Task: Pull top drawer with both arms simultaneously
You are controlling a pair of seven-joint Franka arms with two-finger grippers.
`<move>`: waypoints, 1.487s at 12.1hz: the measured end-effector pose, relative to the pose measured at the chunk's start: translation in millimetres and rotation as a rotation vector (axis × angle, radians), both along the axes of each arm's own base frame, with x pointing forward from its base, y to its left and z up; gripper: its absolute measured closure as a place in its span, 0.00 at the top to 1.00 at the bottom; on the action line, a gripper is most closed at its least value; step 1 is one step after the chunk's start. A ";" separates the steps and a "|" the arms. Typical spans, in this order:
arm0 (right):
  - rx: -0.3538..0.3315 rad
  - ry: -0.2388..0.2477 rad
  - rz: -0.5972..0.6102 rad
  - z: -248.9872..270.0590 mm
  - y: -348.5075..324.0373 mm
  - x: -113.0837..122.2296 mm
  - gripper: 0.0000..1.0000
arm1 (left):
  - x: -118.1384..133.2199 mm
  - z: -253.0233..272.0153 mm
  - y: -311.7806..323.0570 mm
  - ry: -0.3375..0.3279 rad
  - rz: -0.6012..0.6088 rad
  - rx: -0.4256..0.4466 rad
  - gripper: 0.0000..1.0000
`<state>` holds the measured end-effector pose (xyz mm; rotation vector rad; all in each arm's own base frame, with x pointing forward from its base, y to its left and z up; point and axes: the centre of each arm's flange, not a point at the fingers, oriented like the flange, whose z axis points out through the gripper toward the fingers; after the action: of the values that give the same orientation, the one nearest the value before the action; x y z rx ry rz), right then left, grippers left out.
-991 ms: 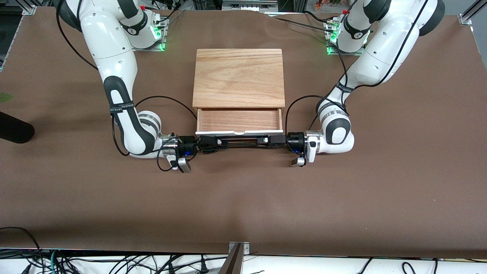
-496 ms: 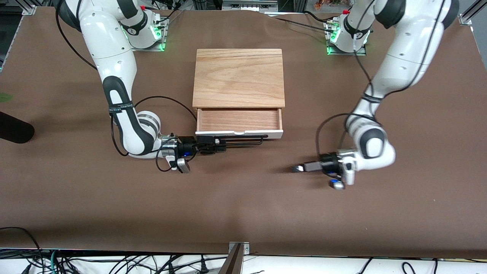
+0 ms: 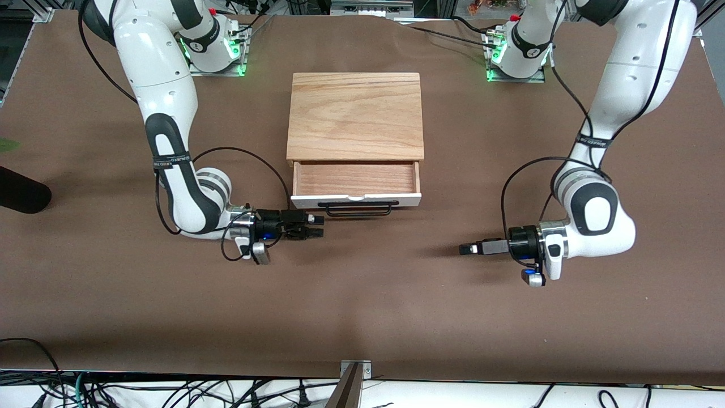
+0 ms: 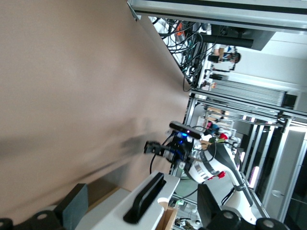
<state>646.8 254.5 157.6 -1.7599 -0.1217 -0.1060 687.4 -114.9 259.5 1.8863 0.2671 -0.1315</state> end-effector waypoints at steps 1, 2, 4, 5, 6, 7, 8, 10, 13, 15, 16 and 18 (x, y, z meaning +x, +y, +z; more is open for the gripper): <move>-0.036 -0.027 0.002 6.2 -7.7 8.1 1.00 | -5.5 19.4 8.2 0.003 -0.021 0.052 1.00; -0.068 -0.045 0.003 12.0 -16.7 15.0 1.00 | -12.9 38.8 17.2 0.002 -0.045 0.112 1.00; -0.141 -0.053 0.008 27.4 -39.4 30.6 1.00 | -36.5 76.4 28.7 0.002 -0.116 0.218 1.00; -0.185 -0.044 0.015 38.1 -49.3 38.8 1.00 | -50.3 94.3 33.4 0.002 -0.157 0.269 1.00; -0.235 -0.029 0.024 50.3 -57.5 46.7 1.00 | -65.0 113.1 38.4 0.000 -0.202 0.334 1.00; -0.287 -0.011 0.030 63.0 -63.9 54.3 1.00 | -79.9 133.3 43.2 -0.011 -0.249 0.404 1.00; -0.340 0.010 0.031 75.1 -69.8 61.2 1.00 | -95.2 153.8 47.4 -0.024 -0.299 0.480 1.00; -0.457 0.045 0.017 99.5 -87.7 71.6 1.00 | -123.6 193.7 57.4 -0.050 -0.409 0.652 1.00; -0.710 0.051 0.012 135.4 -130.9 78.2 1.00 | -157.5 245.1 81.6 -0.059 -0.513 0.888 1.00; -0.932 0.045 0.009 170.2 -157.4 77.9 1.00 | -170.7 271.9 94.0 -0.060 -0.570 1.049 1.00; -1.017 0.044 -0.003 190.2 -162.3 76.1 1.00 | -172.2 287.1 95.0 -0.071 -0.591 1.122 1.00; -1.171 0.039 -0.036 229.3 -166.0 68.5 1.00 | -169.1 310.7 93.3 -0.107 -0.595 1.199 1.00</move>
<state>715.3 88.6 387.0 -2.9315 -0.1336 -0.0167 518.3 -21.6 570.1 3.1099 -0.4110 -0.3154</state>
